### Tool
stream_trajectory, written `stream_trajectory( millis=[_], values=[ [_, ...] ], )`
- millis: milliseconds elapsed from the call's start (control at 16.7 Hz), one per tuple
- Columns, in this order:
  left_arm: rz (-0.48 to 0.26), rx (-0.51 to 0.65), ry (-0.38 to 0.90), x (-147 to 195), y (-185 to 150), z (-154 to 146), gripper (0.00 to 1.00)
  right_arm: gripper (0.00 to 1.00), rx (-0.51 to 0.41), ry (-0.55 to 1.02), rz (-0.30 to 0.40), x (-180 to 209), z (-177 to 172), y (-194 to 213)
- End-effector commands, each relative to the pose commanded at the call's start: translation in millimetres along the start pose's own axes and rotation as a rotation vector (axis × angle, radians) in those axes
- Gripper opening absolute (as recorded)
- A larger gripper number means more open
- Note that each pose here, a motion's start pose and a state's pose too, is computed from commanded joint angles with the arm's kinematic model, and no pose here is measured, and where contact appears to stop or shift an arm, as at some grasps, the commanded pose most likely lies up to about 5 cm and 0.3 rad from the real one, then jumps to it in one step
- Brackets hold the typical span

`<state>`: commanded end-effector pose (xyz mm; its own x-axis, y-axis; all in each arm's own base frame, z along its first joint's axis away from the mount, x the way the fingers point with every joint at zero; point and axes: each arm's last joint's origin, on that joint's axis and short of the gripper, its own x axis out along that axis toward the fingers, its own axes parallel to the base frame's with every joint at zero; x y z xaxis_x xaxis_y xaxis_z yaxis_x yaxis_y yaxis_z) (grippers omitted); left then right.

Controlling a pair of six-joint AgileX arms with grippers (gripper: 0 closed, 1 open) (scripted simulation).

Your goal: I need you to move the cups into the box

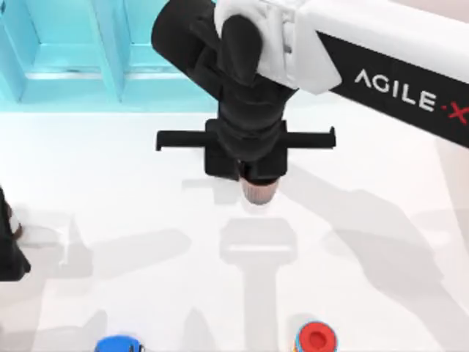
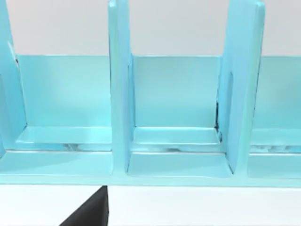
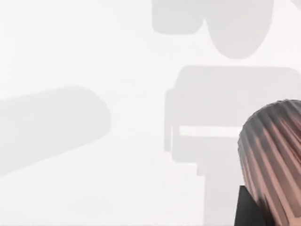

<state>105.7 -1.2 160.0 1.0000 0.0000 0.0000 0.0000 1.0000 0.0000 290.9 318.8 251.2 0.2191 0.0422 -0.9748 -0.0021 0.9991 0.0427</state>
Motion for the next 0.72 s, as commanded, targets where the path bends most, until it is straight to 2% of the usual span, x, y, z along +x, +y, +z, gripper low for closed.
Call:
stream_trajectory(
  millis=[240,360,540,720],
  values=[
    [0.0,0.0,0.0,0,0,0,1.0,0.0,-0.005,0.002,-0.002,1,-2,2],
    [0.0,0.0,0.0,0,0,0,1.0,0.0,-0.001,-0.024,0.018,-9,9,-8],
    [0.0,0.0,0.0,0,0,0,1.0,0.0,0.006,-0.093,0.048,-32,41,-46],
    [0.0,0.0,0.0,0,0,0,1.0,0.0,0.009,-0.136,0.022,-50,75,-111]
  ],
)
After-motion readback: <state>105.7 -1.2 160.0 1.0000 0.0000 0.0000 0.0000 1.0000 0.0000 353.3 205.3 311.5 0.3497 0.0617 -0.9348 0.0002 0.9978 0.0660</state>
